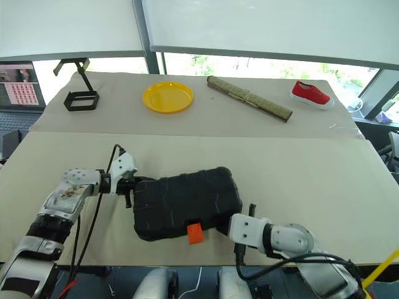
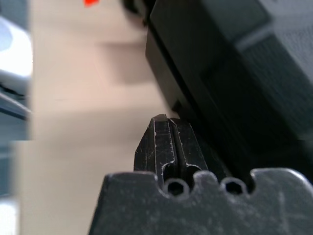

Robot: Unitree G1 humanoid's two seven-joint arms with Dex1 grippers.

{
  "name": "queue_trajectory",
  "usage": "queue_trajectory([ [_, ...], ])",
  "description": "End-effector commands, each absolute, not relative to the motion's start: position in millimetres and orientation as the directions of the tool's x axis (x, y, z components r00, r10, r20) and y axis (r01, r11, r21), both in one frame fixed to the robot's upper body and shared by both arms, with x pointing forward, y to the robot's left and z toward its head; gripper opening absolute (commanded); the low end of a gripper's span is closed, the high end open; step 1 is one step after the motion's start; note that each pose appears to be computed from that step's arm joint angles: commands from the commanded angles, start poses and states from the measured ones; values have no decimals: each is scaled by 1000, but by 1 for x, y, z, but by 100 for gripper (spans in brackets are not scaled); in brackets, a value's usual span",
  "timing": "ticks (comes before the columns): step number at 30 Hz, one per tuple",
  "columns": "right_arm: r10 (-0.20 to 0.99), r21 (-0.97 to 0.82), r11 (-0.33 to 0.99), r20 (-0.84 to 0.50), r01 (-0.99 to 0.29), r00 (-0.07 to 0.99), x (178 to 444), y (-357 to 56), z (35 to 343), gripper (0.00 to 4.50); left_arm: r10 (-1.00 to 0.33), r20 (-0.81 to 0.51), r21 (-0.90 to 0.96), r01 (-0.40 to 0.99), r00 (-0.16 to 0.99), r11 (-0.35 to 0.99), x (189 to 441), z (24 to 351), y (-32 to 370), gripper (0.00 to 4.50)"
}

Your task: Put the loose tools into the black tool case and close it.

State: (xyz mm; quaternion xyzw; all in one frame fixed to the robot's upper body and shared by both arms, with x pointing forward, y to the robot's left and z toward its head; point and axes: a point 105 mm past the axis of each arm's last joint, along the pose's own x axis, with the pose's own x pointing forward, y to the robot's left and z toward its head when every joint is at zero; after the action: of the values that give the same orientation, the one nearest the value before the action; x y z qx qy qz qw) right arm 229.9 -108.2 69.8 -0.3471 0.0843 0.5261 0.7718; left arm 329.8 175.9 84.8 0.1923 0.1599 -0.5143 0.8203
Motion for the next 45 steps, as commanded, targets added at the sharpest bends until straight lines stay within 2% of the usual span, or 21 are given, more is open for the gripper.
queue_trajectory([
  [1,697,-543,306,-432,-782,572,264,-122,86,0,-793,-435,121,901,426,418,320,85,170,8],
  [5,653,-575,383,-384,-723,652,294,-134,95,0,-804,-378,71,880,460,470,311,89,161,8],
  [9,643,-596,369,-390,-713,659,311,-147,97,0,-785,-328,60,841,526,538,310,93,153,8],
  [14,658,-583,367,-388,-725,646,314,-158,104,0,-719,-292,103,768,631,632,322,106,165,8],
  [18,701,-496,390,-387,-776,599,295,-168,116,0,-710,-211,97,737,672,669,338,135,178,8],
  [20,725,-459,397,-374,-795,578,283,-169,123,0,-754,-175,77,772,633,630,342,150,170,8],
  [23,774,-400,375,-361,-836,520,259,-159,133,0,-854,-177,62,872,489,486,338,166,140,8],
  [30,809,-354,353,-350,-866,473,240,-134,131,0,-907,-262,94,944,330,316,331,153,105,8],
  [38,814,-332,330,-374,-883,445,237,-120,118,0,-906,-318,89,960,279,264,328,130,93,8],
  [45,816,-277,297,-423,-914,394,227,-123,109,0,-903,-327,95,960,279,263,325,126,94,8],
])
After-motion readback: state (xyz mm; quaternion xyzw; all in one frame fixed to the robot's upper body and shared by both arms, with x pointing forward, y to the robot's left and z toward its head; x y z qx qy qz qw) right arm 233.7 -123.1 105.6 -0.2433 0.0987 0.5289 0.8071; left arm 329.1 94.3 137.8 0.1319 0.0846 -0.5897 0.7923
